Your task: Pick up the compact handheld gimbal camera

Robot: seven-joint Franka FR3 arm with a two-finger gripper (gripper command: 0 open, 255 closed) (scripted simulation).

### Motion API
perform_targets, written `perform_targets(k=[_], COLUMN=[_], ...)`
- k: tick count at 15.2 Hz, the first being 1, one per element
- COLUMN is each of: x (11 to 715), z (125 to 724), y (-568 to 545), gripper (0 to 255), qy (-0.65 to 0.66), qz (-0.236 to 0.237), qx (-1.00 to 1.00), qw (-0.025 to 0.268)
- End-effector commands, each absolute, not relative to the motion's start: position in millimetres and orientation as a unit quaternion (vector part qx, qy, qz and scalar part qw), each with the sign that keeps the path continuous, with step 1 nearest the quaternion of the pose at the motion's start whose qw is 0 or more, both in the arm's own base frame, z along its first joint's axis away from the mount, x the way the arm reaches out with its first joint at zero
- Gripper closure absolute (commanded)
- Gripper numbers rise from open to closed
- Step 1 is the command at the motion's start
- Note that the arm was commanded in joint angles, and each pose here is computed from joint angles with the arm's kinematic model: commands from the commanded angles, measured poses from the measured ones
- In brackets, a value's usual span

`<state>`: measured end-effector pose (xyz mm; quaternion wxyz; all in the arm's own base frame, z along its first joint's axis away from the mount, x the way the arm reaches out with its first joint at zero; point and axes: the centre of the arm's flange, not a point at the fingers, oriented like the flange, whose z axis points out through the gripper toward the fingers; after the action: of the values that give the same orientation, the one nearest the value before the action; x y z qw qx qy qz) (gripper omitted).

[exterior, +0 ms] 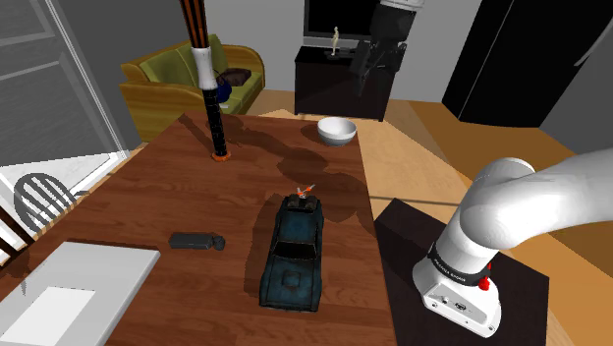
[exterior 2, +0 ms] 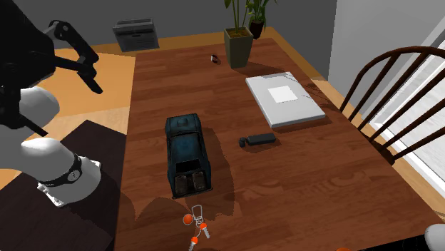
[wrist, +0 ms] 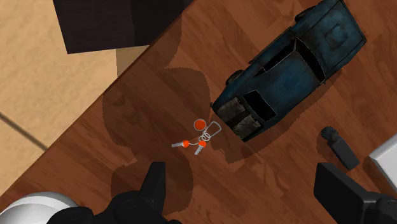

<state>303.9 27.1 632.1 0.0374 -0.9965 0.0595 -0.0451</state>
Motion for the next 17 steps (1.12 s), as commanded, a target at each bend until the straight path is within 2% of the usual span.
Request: perform_targets(k=[1, 17], x=[304, 447], z=[632, 516], y=[27, 149], gripper=[0, 0], qy=[0.060, -0.077], qz=[-0.045, -0.010], qx=[-0.997, -0.997], qw=[0.037, 0.015])
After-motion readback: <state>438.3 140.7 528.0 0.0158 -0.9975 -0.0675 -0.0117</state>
